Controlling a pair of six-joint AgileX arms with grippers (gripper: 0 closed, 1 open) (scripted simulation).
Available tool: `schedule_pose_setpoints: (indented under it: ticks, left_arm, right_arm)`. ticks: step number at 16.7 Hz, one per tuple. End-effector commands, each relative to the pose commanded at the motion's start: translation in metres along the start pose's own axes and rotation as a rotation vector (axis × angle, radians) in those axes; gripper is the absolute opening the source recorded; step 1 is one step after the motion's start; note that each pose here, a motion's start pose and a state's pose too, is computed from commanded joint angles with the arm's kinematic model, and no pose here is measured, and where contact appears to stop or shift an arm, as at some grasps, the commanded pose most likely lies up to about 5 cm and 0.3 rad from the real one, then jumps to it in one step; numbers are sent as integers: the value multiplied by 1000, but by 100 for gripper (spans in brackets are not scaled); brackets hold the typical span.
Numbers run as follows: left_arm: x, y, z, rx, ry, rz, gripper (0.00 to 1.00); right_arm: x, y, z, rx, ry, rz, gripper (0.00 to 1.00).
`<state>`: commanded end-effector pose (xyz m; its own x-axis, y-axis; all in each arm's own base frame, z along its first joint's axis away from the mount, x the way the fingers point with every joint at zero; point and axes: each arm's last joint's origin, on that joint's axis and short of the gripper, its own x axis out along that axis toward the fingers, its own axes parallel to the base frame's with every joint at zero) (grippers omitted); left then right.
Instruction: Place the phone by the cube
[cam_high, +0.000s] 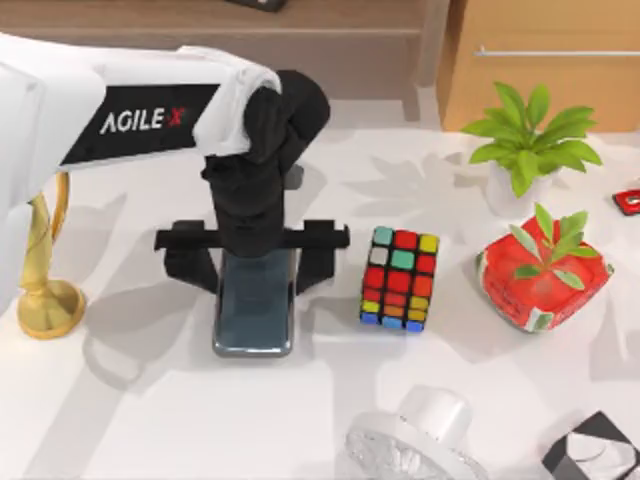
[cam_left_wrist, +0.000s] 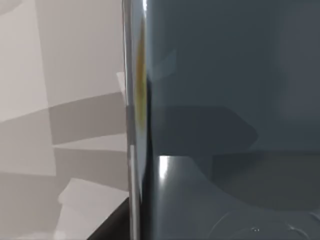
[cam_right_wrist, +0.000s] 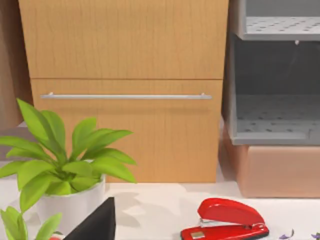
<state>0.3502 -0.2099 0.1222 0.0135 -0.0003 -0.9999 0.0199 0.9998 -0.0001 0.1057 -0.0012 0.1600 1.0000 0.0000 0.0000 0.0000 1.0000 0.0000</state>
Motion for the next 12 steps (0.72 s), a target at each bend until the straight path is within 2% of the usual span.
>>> schedule_pose_setpoints:
  ticks: [3,12]
  left_arm:
    - [0,0,0,0,0,0,0]
    - [0,0,0,0,0,0,68]
  right_arm:
    - [0,0,0,0,0,0,100]
    - [0,0,0,0,0,0,100]
